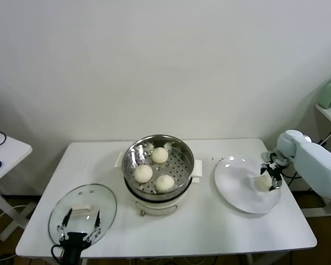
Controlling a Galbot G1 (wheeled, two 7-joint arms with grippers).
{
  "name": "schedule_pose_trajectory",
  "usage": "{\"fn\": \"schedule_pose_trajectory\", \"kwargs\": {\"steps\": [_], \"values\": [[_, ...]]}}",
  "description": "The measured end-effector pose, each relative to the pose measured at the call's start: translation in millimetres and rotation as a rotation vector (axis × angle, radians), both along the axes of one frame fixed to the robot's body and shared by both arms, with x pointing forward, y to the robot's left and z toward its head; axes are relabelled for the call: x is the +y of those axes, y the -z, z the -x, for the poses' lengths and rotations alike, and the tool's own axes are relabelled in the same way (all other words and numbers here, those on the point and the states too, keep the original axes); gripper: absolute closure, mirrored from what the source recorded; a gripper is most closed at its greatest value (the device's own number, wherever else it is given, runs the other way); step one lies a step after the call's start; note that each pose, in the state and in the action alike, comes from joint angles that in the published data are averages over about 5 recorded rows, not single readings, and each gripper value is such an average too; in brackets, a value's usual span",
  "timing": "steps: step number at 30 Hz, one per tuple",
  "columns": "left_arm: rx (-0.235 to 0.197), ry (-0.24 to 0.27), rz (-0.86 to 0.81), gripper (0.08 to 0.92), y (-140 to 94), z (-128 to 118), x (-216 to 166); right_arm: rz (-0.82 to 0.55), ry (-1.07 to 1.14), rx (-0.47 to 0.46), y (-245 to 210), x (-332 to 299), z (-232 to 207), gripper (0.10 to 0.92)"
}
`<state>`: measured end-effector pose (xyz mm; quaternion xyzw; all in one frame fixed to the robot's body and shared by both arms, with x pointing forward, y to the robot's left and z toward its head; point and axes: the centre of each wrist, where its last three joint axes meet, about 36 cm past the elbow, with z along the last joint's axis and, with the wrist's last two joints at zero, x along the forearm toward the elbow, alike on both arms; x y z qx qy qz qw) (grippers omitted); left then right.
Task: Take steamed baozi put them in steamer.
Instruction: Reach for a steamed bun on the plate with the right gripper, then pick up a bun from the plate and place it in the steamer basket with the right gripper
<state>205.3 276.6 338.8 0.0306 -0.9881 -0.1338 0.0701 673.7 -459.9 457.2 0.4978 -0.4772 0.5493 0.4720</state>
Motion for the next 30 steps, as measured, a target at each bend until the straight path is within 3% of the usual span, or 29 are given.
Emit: {"fn": "schedule_pose_trajectory", "kwargs": {"steps": [6,19,30], "values": [[-0.002,-0.002,0.0,0.177,0,0,1,-0.002,0.005,0.004,2,-1,1,0.309],[-0.005,0.0,0.002,0.177,0,0,0,-0.037,0.033,-0.022,-11,-2,-3,0.327],[-0.021,0.013,0.013,0.177,-2,-2,-6,-0.122,0.03,-0.083,-77,30,-32,0.335]]}}
